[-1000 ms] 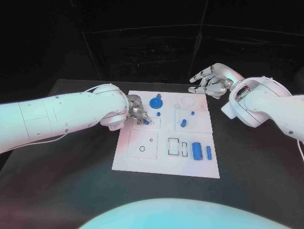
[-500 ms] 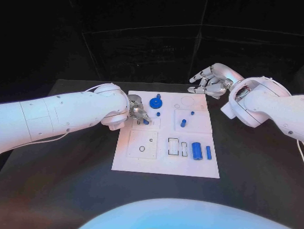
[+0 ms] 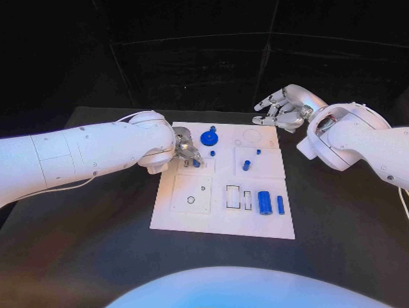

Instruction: Assemble the parts on the task board

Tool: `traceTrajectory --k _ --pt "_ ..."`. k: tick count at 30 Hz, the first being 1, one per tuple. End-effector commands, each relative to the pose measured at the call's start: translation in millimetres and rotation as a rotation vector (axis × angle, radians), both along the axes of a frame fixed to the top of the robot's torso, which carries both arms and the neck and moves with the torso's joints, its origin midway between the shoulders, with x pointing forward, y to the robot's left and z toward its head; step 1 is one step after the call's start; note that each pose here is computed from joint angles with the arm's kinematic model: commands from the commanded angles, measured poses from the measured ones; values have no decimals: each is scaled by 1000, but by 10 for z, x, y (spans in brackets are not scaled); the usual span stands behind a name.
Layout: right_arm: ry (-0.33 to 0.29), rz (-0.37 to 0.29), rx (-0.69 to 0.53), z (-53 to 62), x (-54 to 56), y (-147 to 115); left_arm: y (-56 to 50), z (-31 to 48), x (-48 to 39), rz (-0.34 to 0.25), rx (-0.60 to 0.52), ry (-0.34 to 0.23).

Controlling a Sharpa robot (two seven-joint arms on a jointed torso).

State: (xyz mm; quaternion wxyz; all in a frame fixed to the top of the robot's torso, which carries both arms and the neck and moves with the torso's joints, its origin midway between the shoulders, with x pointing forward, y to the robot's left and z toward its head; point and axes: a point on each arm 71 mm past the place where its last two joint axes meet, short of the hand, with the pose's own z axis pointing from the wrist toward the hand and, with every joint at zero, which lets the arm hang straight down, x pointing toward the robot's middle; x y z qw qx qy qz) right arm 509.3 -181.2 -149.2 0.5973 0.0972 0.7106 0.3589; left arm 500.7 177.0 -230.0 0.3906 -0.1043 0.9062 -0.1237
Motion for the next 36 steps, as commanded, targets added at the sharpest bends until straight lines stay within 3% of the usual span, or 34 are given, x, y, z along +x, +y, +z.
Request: traceTrajectory --k 1,24,36 --pt "-1 7 5 15 -2 10 -11 -48 -28 -18 26 38" --pt "1 8 7 13 -1 14 -32 -43 4 -12 20 25" --pt "7 6 8 9 2 9 2 -23 34 20 2 -13"
